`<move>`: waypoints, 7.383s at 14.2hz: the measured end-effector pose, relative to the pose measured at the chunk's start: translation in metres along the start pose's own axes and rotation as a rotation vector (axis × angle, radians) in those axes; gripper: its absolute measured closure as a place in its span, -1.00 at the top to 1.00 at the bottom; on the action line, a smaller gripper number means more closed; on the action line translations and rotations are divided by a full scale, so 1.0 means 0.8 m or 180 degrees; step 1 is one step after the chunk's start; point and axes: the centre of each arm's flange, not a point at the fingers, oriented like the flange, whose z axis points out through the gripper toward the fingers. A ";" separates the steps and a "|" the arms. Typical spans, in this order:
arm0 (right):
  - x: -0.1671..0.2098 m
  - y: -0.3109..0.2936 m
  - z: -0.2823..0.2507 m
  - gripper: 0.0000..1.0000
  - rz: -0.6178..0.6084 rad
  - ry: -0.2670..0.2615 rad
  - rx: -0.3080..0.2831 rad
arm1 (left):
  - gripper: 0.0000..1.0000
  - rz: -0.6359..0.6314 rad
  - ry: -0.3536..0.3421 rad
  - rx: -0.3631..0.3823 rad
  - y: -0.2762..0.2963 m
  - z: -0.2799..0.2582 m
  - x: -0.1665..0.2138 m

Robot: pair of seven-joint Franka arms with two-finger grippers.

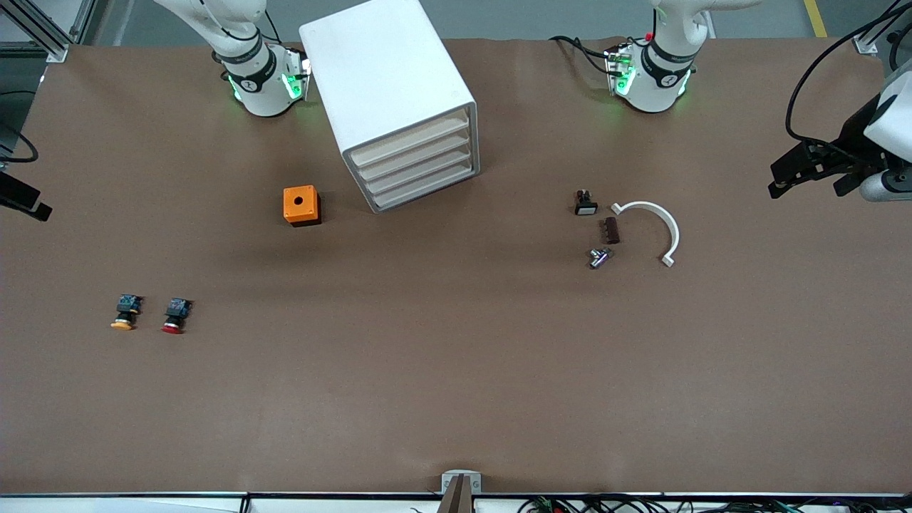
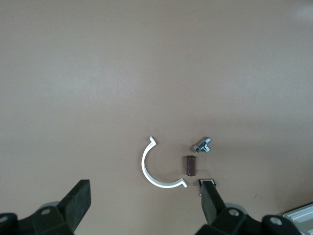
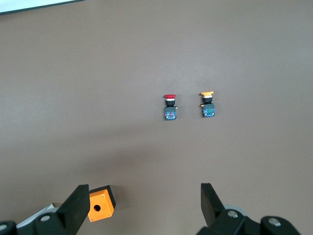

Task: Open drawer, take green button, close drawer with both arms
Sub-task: 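Move the left gripper toward the white drawer cabinet, then grasp the drawer front with the left gripper, then pull the drawer open with the left gripper while the right gripper approaches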

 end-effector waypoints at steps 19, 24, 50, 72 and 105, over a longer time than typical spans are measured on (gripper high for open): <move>0.000 0.000 -0.001 1.00 -0.0002 -0.0002 0.0000 | 1.00 0.0723 -0.0869 -0.0238 0.058 0.149 0.016; 0.000 0.000 -0.001 1.00 0.0002 -0.0002 0.0000 | 1.00 0.1062 -0.1274 -0.0967 0.114 0.233 0.020; 0.000 -0.002 -0.003 1.00 -0.0008 0.0016 0.0004 | 0.99 0.1414 -0.1542 -0.4204 0.482 0.610 -0.166; 0.008 -0.034 0.009 1.00 -0.0152 -0.0023 0.0020 | -0.66 0.1465 -0.1213 -0.4592 0.529 0.660 -0.256; -0.184 -0.485 0.134 1.00 0.2013 -0.0378 -0.0379 | 0.08 0.0827 -0.0686 -0.4050 0.428 0.653 -0.068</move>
